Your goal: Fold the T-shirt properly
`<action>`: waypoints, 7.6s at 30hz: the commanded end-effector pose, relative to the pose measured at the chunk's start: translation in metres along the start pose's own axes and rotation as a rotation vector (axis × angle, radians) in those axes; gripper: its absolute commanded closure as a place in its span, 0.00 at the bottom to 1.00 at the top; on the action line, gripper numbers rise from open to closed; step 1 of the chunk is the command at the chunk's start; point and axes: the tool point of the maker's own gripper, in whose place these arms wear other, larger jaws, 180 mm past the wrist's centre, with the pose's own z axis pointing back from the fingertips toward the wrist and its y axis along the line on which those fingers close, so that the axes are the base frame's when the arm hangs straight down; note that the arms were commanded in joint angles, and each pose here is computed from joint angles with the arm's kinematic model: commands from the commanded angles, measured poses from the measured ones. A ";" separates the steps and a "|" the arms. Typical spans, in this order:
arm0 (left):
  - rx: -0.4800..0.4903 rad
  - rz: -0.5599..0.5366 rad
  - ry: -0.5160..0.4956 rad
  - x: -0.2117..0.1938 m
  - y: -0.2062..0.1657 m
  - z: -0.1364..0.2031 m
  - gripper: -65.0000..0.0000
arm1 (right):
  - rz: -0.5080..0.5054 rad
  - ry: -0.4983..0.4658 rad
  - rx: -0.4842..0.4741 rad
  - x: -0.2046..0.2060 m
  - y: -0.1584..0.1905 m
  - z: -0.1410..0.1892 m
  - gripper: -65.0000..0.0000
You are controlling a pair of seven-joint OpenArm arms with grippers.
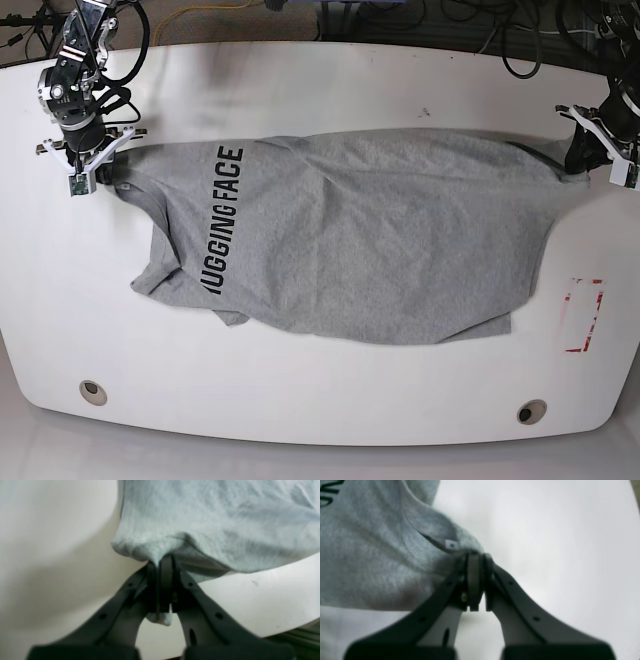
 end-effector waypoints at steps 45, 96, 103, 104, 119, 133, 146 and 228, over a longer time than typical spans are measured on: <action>0.079 -0.191 -0.639 0.366 0.032 0.034 1.00 | 0.208 -0.543 -0.193 0.342 -0.069 0.051 0.99; 0.021 -0.151 -0.685 0.386 0.026 0.038 1.00 | 0.245 -0.490 -0.281 0.359 -0.114 0.063 0.99; -0.013 -0.136 -0.570 0.318 0.020 0.006 1.00 | 0.188 -0.391 -0.244 0.288 -0.103 0.038 0.99; -0.012 -0.130 -0.555 0.308 0.020 0.003 1.00 | 0.187 -0.380 -0.242 0.280 -0.101 0.037 0.99; 0.025 -0.033 -0.237 0.142 0.023 -0.025 1.00 | 0.128 -0.174 -0.164 0.156 -0.069 0.017 0.99; 0.033 -0.046 0.011 0.038 0.023 -0.015 1.00 | 0.092 0.007 -0.099 0.063 -0.035 0.019 1.00; 0.019 -0.012 0.205 -0.035 0.016 0.000 1.00 | 0.054 0.152 -0.053 -0.005 -0.014 0.028 1.00; 0.214 -0.096 0.260 -0.008 0.056 -0.013 0.26 | 0.008 0.291 -0.005 -0.067 0.009 0.044 0.99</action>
